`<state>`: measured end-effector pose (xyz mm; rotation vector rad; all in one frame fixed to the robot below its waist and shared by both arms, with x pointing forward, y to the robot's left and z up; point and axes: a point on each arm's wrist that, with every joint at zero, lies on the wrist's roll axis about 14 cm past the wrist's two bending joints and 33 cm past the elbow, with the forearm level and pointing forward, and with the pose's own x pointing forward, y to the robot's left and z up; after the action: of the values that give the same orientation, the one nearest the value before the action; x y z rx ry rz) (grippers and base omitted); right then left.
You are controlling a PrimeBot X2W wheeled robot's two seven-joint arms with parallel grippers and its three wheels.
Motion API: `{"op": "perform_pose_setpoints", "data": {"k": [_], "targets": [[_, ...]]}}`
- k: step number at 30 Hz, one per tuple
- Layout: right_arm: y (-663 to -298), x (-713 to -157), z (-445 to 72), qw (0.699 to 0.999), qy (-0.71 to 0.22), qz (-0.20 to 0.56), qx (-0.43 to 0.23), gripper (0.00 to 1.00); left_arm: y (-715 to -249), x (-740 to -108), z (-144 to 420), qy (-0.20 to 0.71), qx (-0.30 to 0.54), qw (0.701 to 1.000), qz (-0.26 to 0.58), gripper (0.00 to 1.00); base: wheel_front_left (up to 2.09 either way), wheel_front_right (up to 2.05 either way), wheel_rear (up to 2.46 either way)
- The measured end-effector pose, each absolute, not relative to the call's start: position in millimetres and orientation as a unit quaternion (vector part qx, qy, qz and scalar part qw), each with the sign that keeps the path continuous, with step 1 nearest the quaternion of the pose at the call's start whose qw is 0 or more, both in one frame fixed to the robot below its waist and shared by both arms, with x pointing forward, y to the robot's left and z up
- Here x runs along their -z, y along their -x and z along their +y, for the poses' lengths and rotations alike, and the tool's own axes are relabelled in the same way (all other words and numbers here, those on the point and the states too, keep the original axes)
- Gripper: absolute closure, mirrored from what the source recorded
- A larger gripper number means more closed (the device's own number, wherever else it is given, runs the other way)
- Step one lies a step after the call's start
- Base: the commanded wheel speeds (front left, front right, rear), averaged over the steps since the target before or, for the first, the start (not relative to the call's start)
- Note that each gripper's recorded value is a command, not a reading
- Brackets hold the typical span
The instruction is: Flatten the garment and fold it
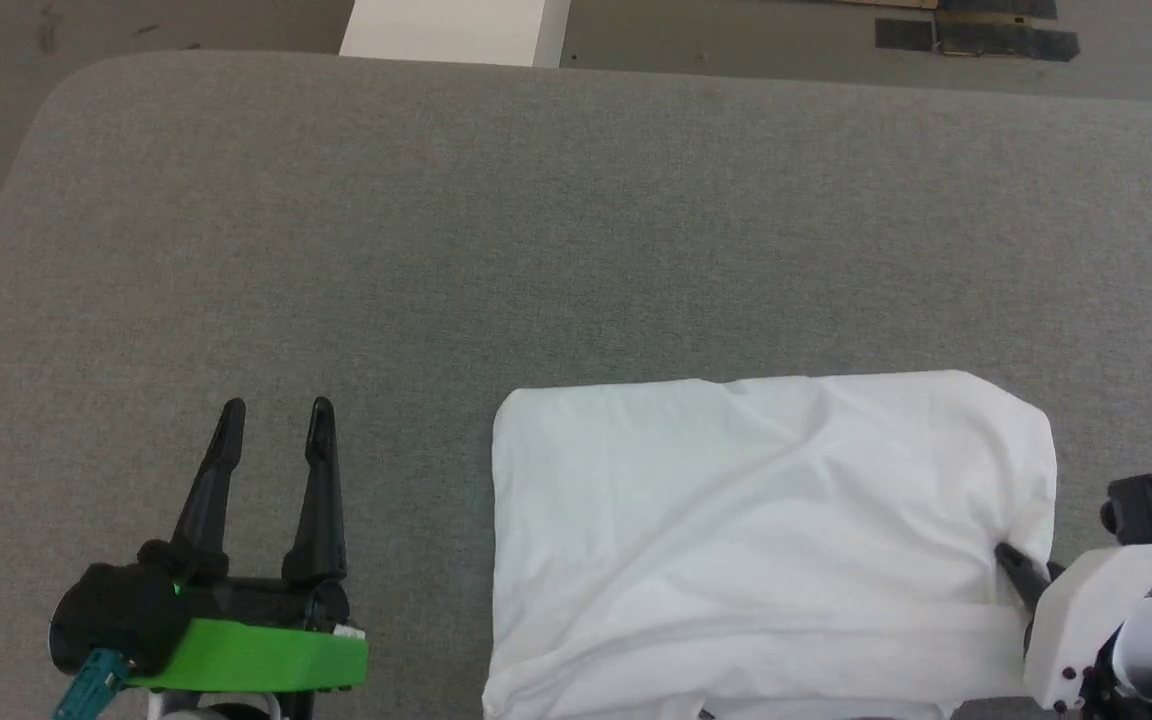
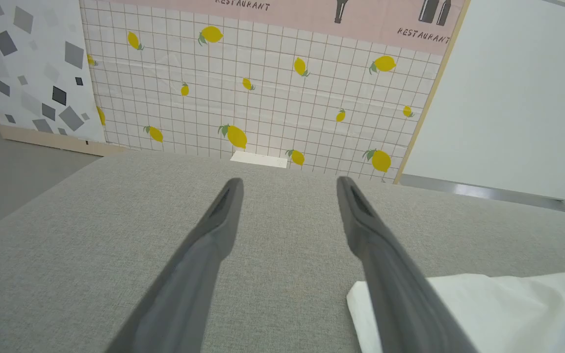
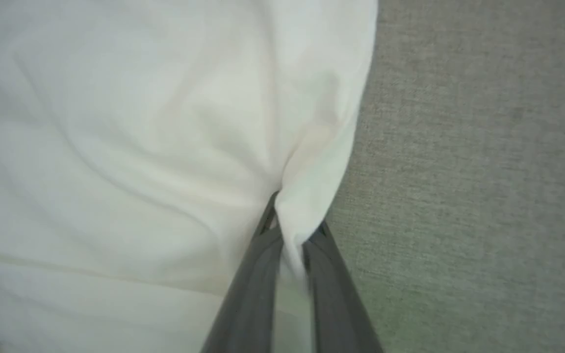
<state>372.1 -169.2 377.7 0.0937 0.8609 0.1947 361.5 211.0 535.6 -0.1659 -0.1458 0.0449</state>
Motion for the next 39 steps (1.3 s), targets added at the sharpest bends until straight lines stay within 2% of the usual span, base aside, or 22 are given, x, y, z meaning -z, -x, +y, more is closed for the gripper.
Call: {"op": "perform_pose_setpoints", "data": {"k": [6, 11, 15, 20, 24, 32, 39], "targets": [[-387, -401, -222, 0.931, -0.04, 0.363, -0.012, 1.0, -361, -539, 204, 0.085, -0.006, 0.993, -0.08, 0.0, 0.0, 0.0, 0.0], [-374, -414, -286, 0.933, -0.019, 0.353, 0.074, 1.0, -361, -537, 194, 0.084, 0.014, 0.994, -0.076, 0.0, 0.0, 0.0, 0.0], [-367, -425, -302, 0.935, -0.01, 0.343, 0.092, 1.0, -362, -537, 186, 0.087, 0.028, 0.993, -0.076, 0.0, 0.0, 0.0, 0.0], [-367, -445, -268, 0.944, -0.018, 0.328, 0.039, 1.0, -362, -535, 177, 0.091, 0.042, 0.992, -0.073, 0.0, 0.0, 0.0, 0.0], [-363, -461, -211, 0.944, -0.037, 0.325, -0.043, 1.0, -361, -534, 172, 0.096, 0.048, 0.992, -0.071, 0.0, 0.0, 0.0, 0.0], [-350, -466, -118, 0.917, -0.045, 0.35, -0.187, 1.0, -359, -529, 172, 0.107, 0.041, 0.991, -0.063, 0.0, 0.0, 0.0, 0.0], [-356, -460, -72, 0.897, -0.04, 0.356, -0.257, 1.0, -358, -522, 181, 0.111, 0.025, 0.992, -0.054, 0.0, 0.0, 0.0, 0.0]]}}
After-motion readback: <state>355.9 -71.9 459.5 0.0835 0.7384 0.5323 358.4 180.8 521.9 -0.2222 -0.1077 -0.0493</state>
